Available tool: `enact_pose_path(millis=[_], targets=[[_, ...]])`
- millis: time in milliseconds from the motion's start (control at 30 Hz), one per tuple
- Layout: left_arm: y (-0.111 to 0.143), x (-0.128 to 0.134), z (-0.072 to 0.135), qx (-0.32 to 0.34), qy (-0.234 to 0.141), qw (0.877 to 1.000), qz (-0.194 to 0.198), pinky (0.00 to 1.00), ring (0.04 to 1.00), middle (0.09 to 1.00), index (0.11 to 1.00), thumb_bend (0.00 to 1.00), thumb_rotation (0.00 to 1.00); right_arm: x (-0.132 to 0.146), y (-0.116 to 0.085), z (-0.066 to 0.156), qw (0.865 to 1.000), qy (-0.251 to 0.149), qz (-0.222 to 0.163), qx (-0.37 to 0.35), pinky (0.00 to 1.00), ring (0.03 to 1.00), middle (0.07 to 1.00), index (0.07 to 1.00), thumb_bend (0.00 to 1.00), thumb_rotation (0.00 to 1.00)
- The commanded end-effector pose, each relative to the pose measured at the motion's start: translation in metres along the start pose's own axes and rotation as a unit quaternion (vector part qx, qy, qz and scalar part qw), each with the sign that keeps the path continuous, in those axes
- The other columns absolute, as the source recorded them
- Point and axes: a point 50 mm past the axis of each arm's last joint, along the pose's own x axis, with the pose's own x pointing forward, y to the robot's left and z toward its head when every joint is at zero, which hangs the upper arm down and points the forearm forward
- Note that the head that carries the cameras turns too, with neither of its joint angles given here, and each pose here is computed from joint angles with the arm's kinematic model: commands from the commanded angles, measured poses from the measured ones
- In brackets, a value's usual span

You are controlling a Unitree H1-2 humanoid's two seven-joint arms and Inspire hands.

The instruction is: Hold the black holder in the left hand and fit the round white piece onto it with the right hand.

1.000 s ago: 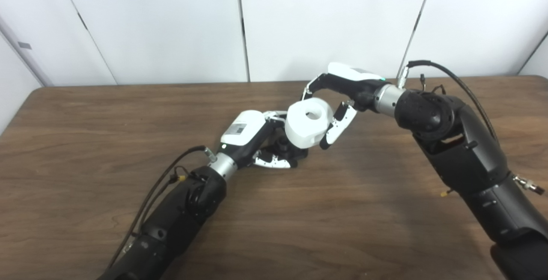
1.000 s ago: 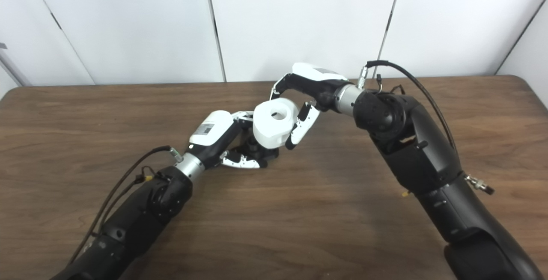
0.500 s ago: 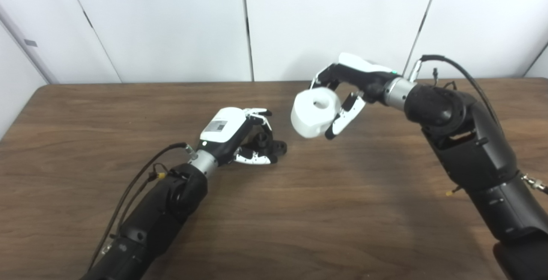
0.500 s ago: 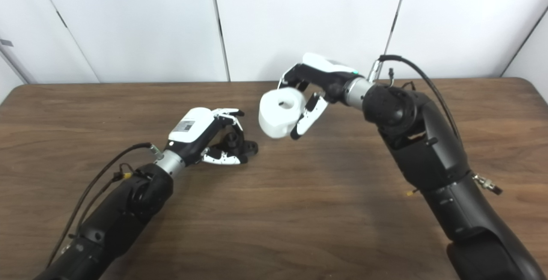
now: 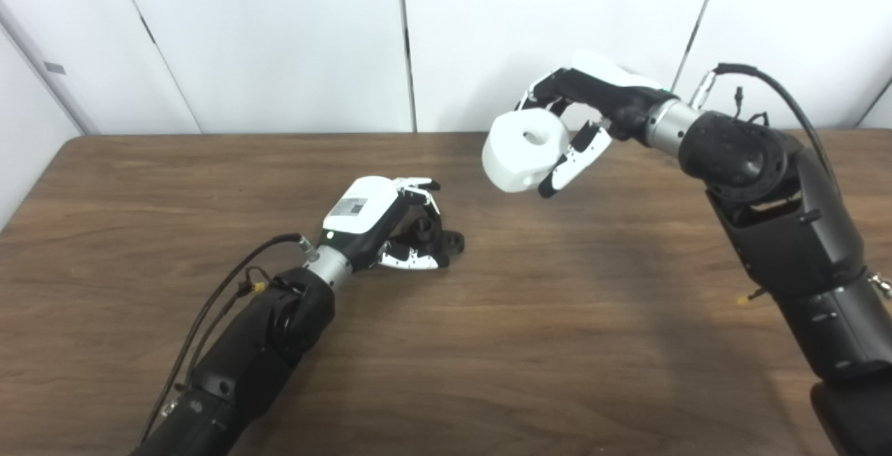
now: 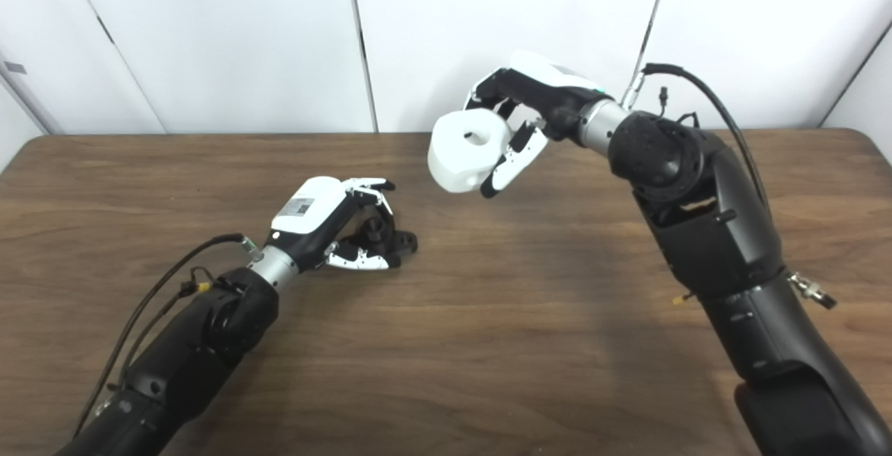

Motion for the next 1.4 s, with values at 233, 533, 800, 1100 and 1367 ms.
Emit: enact_pose_path(millis=[233,533,800,1100,1367], targets=[[-0.047,-0.015,0.006,-0.009,-0.021,0.994,-0.106,0.68,0.84,0.845,0.479,0.52,0.07,-0.002,-0.03,0.017,0.998,-0.03,-0.049,-0.019,0.72,0.761,0.735,0.48,0.52,0.12],[-0.06,-0.013,0.025,-0.004,-0.061,0.991,-0.123,0.67,0.849,0.851,0.478,0.52,0.07,-0.001,-0.027,0.019,0.998,-0.029,-0.049,-0.022,0.71,0.758,0.733,0.48,0.52,0.12],[-0.063,-0.012,0.039,-0.01,-0.084,0.988,-0.131,0.69,0.857,0.857,0.479,0.52,0.07,0.0,-0.024,0.019,0.998,-0.027,-0.048,-0.024,0.71,0.756,0.731,0.479,0.52,0.12],[-0.066,-0.009,0.053,-0.004,-0.105,0.985,-0.14,0.68,0.86,0.852,0.48,0.52,0.07,0.0,-0.022,0.02,0.998,-0.027,-0.047,-0.016,0.71,0.761,0.739,0.48,0.52,0.12],[-0.07,-0.004,0.064,-0.008,-0.116,0.984,-0.139,0.69,0.869,0.856,0.481,0.52,0.08,0.001,-0.02,0.02,0.999,-0.023,-0.046,-0.013,0.71,0.76,0.739,0.48,0.52,0.12]])
